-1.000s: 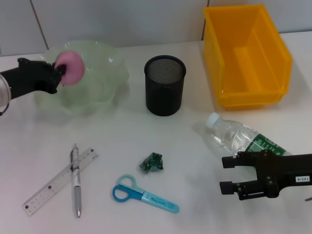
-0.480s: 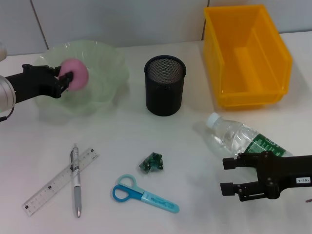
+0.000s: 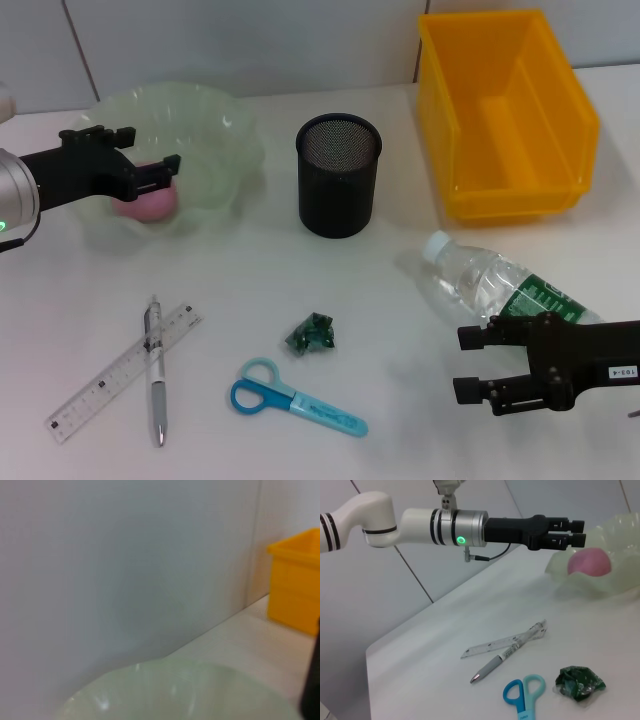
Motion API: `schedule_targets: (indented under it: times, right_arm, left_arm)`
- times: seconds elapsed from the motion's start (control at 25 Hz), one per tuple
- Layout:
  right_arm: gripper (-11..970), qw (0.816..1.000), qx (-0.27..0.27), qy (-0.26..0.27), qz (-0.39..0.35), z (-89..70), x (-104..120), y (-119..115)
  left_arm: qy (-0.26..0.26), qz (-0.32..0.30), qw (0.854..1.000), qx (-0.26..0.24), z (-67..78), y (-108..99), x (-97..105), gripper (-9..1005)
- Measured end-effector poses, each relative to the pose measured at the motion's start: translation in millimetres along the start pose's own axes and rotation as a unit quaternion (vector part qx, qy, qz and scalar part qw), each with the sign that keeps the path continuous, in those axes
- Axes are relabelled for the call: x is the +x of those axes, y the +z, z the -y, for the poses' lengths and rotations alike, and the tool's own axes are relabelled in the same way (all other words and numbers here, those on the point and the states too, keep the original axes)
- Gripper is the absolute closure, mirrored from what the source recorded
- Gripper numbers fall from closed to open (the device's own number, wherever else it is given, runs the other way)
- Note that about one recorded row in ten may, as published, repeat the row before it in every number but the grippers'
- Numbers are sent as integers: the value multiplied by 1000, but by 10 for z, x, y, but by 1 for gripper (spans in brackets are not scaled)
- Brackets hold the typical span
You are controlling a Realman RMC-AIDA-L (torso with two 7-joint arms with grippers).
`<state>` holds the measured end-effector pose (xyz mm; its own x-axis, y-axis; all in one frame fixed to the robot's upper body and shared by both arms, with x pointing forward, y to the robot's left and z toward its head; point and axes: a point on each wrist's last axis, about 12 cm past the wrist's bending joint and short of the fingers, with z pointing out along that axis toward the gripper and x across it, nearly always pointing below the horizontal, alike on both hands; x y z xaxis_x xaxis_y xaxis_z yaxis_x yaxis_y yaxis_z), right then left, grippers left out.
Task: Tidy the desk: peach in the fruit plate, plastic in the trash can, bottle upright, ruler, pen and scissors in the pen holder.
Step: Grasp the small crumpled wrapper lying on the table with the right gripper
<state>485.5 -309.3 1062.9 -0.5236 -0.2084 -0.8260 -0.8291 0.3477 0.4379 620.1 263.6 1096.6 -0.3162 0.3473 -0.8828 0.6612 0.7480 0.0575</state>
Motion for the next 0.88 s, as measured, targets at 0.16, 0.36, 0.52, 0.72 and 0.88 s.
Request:
schedule_targets:
  times: [0.16, 0.36, 0.52, 0.72, 0.88]
  right_arm:
    - [203, 1000, 0, -1, 0, -1, 4, -2]
    - [205, 1000, 1, -1, 1, -2, 6, -4]
    - [206, 1000, 3, -2, 2, 1, 5, -18]
    - [208, 1000, 4, -4, 3, 6, -5, -36]
    - [209, 1000, 4, -6, 3, 8, -14, -47]
  left_arm:
    - [-6, 15, 999, 49, 63, -81, -84, 310]
    - [-21, 20, 993, 113, 97, -210, -177, 198]
    - [-58, 41, 973, 221, 120, -531, -277, 188]
    - [-81, 43, 951, 297, 212, -746, -208, 184]
    - [-86, 23, 934, 345, 363, -829, -53, 184]
